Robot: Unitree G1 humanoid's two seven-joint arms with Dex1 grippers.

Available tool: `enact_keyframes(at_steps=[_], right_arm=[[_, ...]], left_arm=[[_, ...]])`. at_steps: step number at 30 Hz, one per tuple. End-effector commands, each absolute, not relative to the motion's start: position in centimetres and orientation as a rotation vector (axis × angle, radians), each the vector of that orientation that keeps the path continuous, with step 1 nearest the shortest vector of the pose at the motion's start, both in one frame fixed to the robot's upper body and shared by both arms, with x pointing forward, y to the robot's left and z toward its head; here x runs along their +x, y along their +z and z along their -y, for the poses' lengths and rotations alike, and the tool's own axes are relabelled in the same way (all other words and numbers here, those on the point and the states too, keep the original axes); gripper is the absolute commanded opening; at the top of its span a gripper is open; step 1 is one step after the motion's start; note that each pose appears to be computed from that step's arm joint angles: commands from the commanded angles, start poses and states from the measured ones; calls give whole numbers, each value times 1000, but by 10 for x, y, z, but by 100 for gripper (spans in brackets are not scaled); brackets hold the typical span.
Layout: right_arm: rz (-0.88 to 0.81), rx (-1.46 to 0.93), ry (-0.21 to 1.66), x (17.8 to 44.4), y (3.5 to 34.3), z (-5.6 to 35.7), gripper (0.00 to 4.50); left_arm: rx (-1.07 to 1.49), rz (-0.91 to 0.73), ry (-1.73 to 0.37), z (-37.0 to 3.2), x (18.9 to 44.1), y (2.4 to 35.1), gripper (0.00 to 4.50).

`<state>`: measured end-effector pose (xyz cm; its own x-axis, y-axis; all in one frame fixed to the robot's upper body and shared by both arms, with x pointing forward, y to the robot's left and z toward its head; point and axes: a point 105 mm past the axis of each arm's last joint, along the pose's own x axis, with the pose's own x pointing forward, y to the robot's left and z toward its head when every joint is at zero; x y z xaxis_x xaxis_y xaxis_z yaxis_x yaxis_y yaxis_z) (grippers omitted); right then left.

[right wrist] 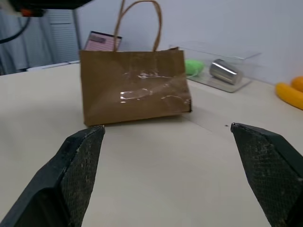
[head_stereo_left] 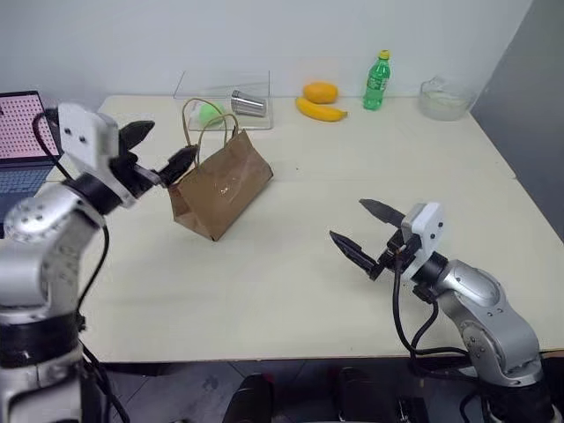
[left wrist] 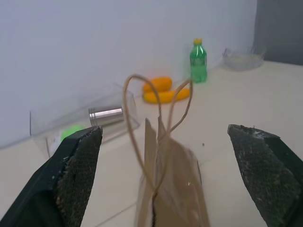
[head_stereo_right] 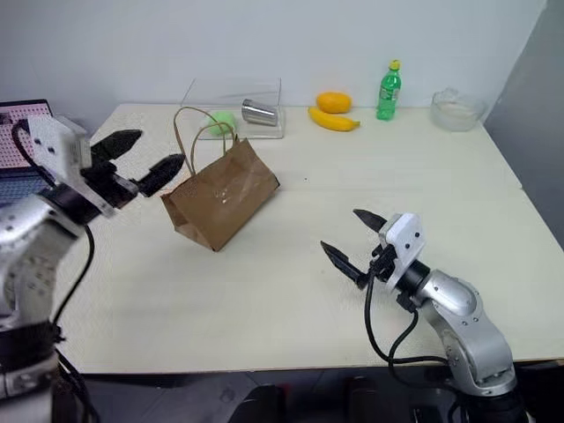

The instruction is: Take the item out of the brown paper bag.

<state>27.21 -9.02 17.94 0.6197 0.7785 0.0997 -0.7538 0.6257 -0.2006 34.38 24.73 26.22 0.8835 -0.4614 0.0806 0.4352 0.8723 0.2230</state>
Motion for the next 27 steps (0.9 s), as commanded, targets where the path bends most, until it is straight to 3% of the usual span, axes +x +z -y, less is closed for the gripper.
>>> enact_keyframes(at_steps=[1,21,27], right_arm=[[233,-175,965,263,192,81,450],[284,-222,1007,257,225,71,450],[287,-244,987,258,229,73,450]], left_arm=[[219,41,-538,-249,355,262,447],[259,105,-638,-232,417,293,447],[298,120,-653,-229,423,297,256]])
